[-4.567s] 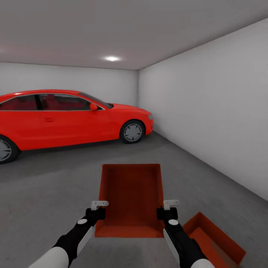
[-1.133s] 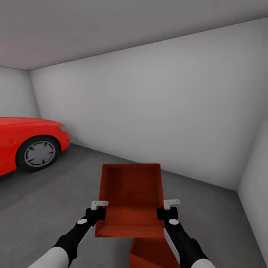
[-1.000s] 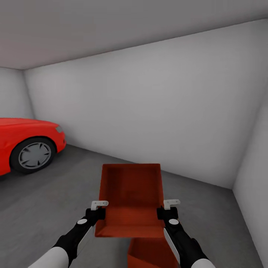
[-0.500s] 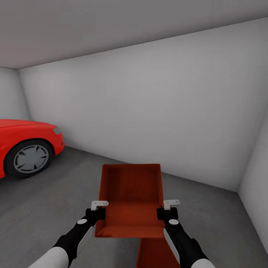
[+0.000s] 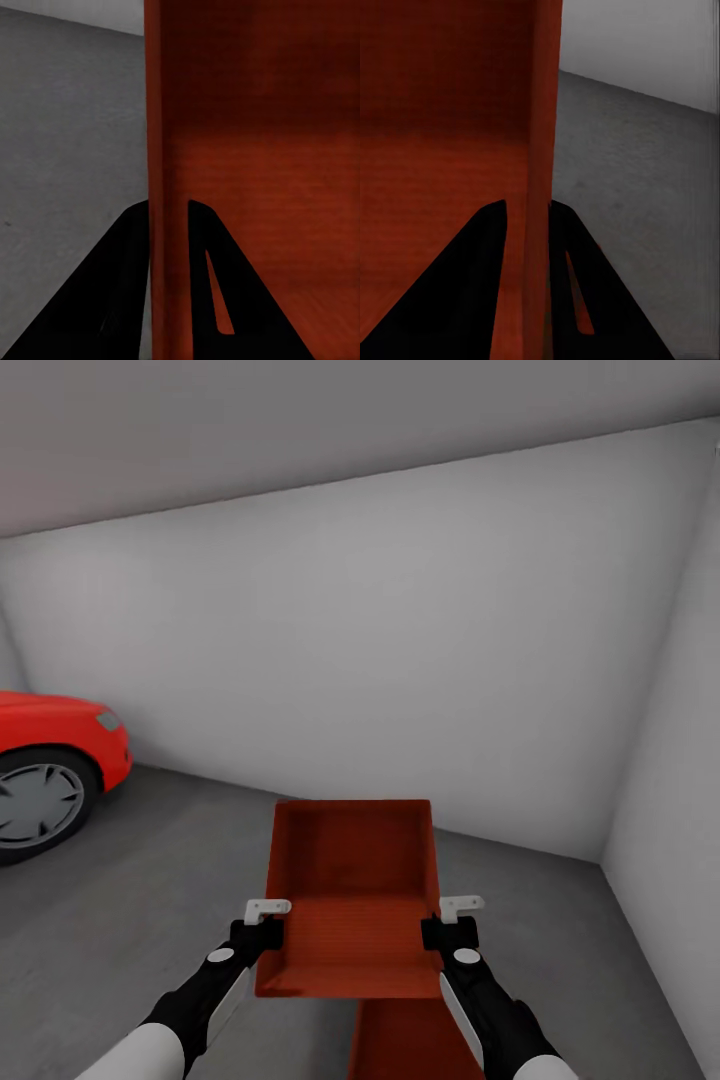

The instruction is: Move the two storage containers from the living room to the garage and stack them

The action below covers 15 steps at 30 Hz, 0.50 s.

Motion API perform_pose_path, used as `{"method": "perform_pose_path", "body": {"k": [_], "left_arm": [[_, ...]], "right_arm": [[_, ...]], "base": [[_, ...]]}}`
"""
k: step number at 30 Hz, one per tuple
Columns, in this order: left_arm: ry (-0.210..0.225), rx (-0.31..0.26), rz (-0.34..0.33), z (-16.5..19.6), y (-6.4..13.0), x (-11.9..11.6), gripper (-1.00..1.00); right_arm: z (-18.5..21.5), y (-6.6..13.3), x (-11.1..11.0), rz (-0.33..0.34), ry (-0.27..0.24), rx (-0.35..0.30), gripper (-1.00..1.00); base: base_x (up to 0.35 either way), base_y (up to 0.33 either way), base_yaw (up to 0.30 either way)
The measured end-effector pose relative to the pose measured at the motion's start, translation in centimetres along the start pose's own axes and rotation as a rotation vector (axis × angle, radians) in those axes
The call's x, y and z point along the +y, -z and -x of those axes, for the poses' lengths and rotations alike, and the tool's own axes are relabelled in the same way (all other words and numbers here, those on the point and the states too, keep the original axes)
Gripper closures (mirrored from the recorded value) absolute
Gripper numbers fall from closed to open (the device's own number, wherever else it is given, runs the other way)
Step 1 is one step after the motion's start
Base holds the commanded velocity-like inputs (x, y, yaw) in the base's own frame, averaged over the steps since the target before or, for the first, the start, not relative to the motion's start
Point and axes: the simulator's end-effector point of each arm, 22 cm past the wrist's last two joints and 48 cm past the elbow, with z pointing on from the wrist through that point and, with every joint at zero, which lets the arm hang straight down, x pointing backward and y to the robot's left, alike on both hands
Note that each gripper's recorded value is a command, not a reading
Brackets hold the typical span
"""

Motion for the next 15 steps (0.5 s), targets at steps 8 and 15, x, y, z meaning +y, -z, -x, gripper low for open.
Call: {"method": "perform_pose_path", "body": {"k": [8,15], "left_arm": [[-0.001,-0.003,0.0,0.14,0.09,0.02,1.0],[-0.001,-0.004,0.0,0.18,0.08,0.01,1.0]], "right_arm": [[0.09,0.08,0.02,0.0,-0.001,-0.003,1.0],[0.13,0.07,0.01,0.0,-0.001,-0.004,1.0]], "base": [[0.071,0.0,-0.097],[0.092,0.0,-0.007]]}}
